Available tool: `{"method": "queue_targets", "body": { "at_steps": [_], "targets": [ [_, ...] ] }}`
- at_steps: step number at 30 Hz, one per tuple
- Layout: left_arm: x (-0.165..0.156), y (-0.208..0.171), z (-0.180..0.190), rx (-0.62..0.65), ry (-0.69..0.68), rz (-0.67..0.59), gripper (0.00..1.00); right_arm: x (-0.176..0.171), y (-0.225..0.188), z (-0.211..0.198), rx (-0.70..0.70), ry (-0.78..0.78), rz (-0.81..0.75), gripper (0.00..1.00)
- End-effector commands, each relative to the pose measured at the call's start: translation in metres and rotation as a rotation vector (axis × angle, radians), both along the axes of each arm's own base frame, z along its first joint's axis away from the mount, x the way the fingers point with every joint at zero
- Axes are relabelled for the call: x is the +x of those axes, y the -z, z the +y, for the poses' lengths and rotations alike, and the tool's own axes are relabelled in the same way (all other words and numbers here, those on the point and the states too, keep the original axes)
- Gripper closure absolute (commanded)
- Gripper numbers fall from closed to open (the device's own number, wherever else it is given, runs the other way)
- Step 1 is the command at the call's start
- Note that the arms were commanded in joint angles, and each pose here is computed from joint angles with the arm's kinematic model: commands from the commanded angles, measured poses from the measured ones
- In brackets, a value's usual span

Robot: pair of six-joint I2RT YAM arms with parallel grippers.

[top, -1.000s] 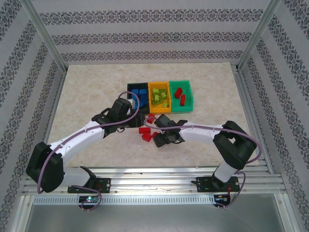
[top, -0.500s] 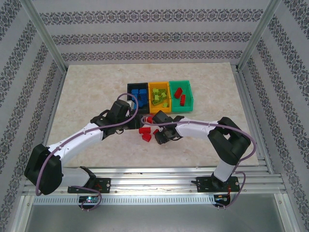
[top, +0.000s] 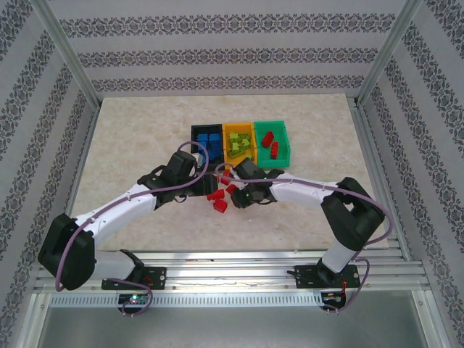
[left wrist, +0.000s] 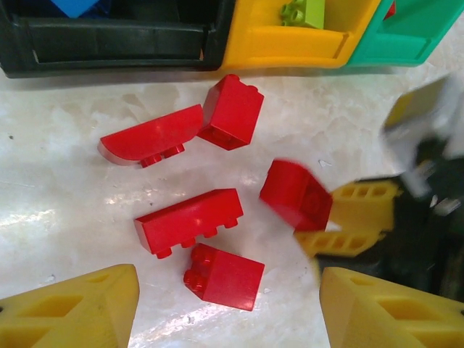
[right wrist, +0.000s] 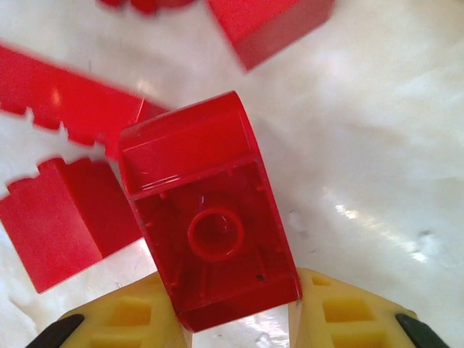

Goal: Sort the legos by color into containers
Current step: Pick up the lego from the bottom-center of the table, then place the lego in the container, then pick up the lego from the middle-left of the table.

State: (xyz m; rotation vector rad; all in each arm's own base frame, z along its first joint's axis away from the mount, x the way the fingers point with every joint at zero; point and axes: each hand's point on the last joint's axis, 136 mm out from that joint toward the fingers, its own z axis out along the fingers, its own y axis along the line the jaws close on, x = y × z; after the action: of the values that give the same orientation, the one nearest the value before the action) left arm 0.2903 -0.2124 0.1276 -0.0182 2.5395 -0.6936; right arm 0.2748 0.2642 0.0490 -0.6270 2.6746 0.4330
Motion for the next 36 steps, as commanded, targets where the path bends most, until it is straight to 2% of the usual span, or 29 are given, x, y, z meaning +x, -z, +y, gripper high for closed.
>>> {"method": "queue_targets", "body": {
  "at_steps": [1,8,15,17,19,21,23,36],
  "targets": [
    [-0.003,0.006,-0.009,-0.052,0.022,0.022,0.34,0.033,-0.036,-0.009,0.111,0.066,-0.066,0.75],
    [-0.025,0.025,-0.027,-0.037,0.110,0.087,0.35,0.106,-0.063,-0.068,0.163,0.296,-0.106,0.74],
    [-0.043,0.040,-0.036,0.069,0.164,0.122,0.34,0.167,-0.068,-0.108,0.154,0.450,-0.135,0.71],
    [-0.045,0.041,-0.039,0.069,0.169,0.125,0.34,0.181,-0.065,-0.114,0.145,0.469,-0.126,0.67],
    [-0.048,0.043,-0.041,0.074,0.173,0.129,0.33,0.190,-0.061,-0.114,0.149,0.461,-0.111,0.58],
    [-0.049,0.046,-0.044,0.083,0.178,0.136,0.33,0.192,-0.058,-0.111,0.153,0.452,-0.097,0.46],
    [-0.051,0.050,-0.045,0.095,0.182,0.146,0.33,0.189,-0.058,-0.110,0.165,0.448,-0.097,0.41],
    [-0.042,0.079,-0.047,0.212,0.184,0.208,0.31,0.135,-0.072,-0.122,0.168,0.418,-0.130,0.37]
  ]
}}
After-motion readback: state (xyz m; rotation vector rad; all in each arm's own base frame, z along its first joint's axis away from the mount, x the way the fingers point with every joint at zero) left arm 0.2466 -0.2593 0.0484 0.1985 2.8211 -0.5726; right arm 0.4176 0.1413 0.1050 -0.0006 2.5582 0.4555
